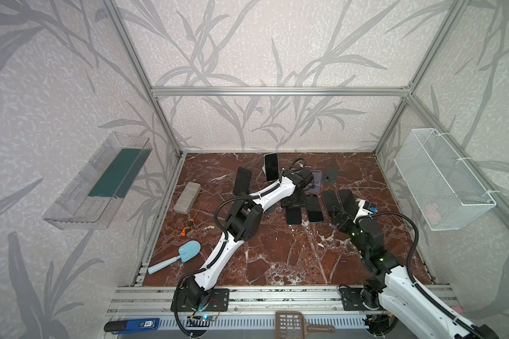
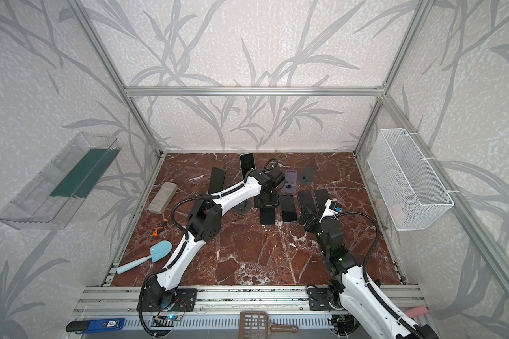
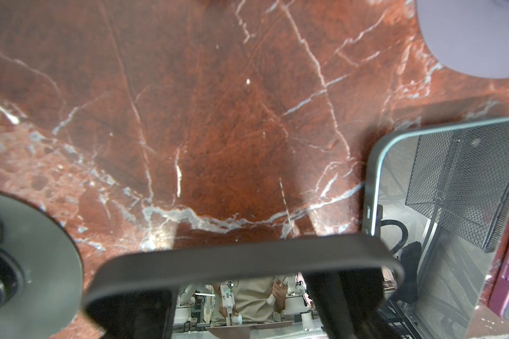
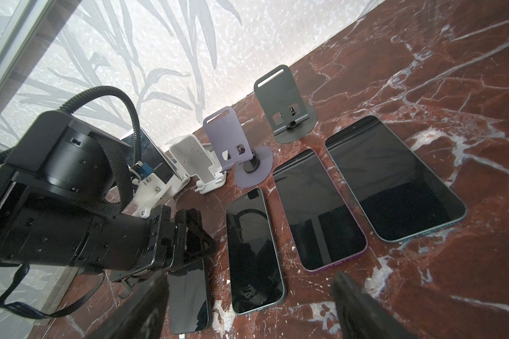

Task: Remove the phone from the phone stand

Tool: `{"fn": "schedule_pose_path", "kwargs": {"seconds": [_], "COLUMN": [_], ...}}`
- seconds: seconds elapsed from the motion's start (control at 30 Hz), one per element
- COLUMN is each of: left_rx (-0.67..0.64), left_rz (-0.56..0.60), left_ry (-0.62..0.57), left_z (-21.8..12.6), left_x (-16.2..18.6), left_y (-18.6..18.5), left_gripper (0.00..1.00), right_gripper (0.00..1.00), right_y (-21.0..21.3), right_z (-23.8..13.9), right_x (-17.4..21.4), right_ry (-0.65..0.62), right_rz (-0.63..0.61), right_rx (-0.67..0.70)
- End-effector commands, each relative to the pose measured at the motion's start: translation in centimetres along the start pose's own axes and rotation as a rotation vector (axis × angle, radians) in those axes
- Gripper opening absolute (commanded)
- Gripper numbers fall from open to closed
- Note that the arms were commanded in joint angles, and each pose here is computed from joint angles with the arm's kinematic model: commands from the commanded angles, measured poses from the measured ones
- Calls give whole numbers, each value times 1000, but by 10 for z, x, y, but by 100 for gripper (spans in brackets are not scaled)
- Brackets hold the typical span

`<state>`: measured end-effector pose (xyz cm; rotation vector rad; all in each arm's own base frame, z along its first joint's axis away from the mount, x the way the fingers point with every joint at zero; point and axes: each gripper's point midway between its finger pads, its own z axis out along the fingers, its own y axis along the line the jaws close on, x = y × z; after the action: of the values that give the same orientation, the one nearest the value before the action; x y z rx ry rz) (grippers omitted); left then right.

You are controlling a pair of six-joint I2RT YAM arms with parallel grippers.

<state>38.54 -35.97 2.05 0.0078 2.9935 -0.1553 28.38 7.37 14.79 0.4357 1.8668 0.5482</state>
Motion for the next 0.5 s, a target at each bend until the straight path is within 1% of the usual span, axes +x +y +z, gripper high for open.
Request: {"fn": "schedule_pose_path", "kwargs": {"seconds": [0.0,0.2,0.47], "left_rx": [-214,-221,-233], "left_rz": [20,48,42], "left_ry": [226,242,235], "left_z": [55,60,68], "left_x": [56,64,67], "left_y": [49,51,48], "left_gripper": [48,49,51], "right_gripper": [87,87,87], "right_y": [9,10,11], "right_z": [-3,-3,-4], "right_x": [-8,-7,-9], "right_ry": [-22,-17,-22], "right_rz": [11,14,8], "right_rx": [-29,-37,-41]}}
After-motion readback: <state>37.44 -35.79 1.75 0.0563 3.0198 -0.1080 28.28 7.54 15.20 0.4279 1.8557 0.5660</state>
